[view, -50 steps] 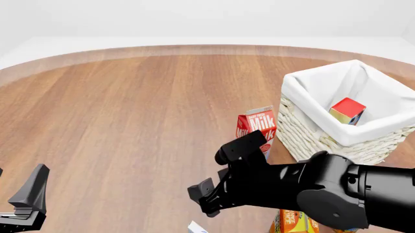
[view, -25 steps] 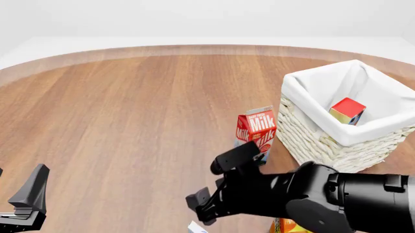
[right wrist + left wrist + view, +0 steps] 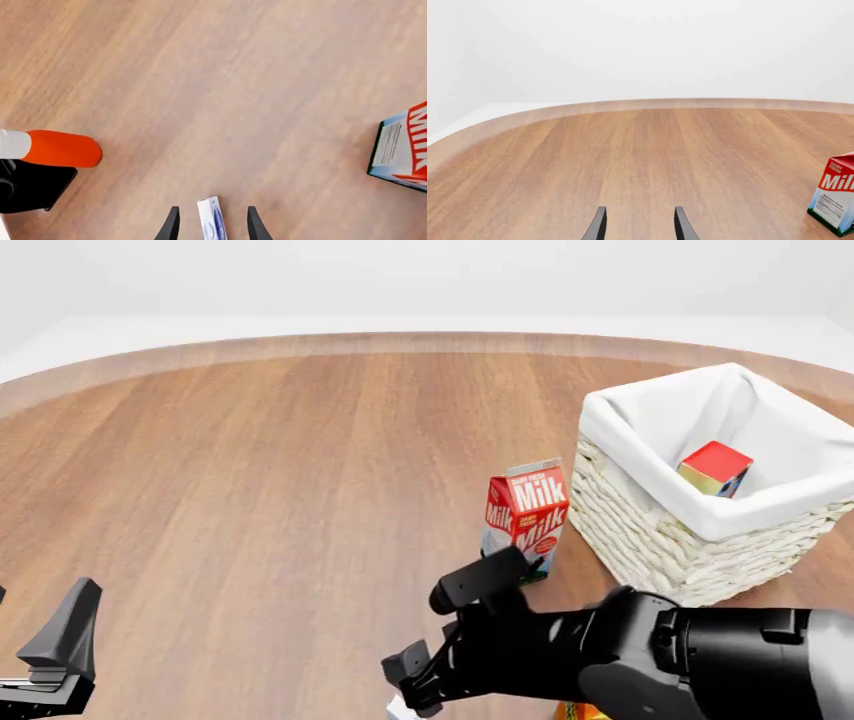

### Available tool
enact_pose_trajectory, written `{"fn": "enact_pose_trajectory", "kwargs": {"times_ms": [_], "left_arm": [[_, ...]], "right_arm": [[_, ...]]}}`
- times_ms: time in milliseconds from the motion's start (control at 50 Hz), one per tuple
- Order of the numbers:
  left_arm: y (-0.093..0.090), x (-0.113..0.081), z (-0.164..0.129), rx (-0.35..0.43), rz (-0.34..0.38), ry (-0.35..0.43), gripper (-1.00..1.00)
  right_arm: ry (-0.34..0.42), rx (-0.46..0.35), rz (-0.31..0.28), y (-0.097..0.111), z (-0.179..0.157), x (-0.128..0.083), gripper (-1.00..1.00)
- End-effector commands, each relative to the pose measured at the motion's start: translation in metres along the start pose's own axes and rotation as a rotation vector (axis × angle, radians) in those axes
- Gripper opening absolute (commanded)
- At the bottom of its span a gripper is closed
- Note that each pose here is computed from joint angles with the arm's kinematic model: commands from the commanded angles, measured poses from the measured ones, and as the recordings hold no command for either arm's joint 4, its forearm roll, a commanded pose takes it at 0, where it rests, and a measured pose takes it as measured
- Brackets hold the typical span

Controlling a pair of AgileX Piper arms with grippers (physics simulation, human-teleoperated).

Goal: Pick up the cream cheese box and the butter, and put them in the basket.

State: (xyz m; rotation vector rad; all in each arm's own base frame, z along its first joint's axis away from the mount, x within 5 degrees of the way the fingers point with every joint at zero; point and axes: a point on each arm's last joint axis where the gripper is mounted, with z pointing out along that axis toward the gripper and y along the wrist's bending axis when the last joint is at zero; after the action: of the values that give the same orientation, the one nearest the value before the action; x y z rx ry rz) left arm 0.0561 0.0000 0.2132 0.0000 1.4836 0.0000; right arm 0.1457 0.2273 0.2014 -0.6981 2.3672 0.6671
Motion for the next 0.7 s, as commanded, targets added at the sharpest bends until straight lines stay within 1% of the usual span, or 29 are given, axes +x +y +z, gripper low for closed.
{"fn": "enact_pose_trajectory", "kwargs": {"times_ms": [20, 220, 280, 700], "left_arm": [[0.0, 0.0, 0.0, 0.0, 0.0, 0.0, 1.0], [0.0, 0.0, 0.0, 0.0, 0.0, 0.0, 1.0], [0.0, 0.0, 0.0, 0.0, 0.0, 0.0, 1.0], [0.0, 0.0, 0.0, 0.0, 0.0, 0.0, 1.0]], "right_arm": [[0.016, 0.001, 0.005, 0.0, 0.006, 0.006, 1.0], [0.024, 0.008, 0.011, -0.003, 0.01, 0.009, 1.0], [0.032, 0.003, 0.014, -0.001, 0.013, 0.013, 1.0], [0.039, 0.0, 0.022, -0.001, 0.018, 0.018, 1.0]]}}
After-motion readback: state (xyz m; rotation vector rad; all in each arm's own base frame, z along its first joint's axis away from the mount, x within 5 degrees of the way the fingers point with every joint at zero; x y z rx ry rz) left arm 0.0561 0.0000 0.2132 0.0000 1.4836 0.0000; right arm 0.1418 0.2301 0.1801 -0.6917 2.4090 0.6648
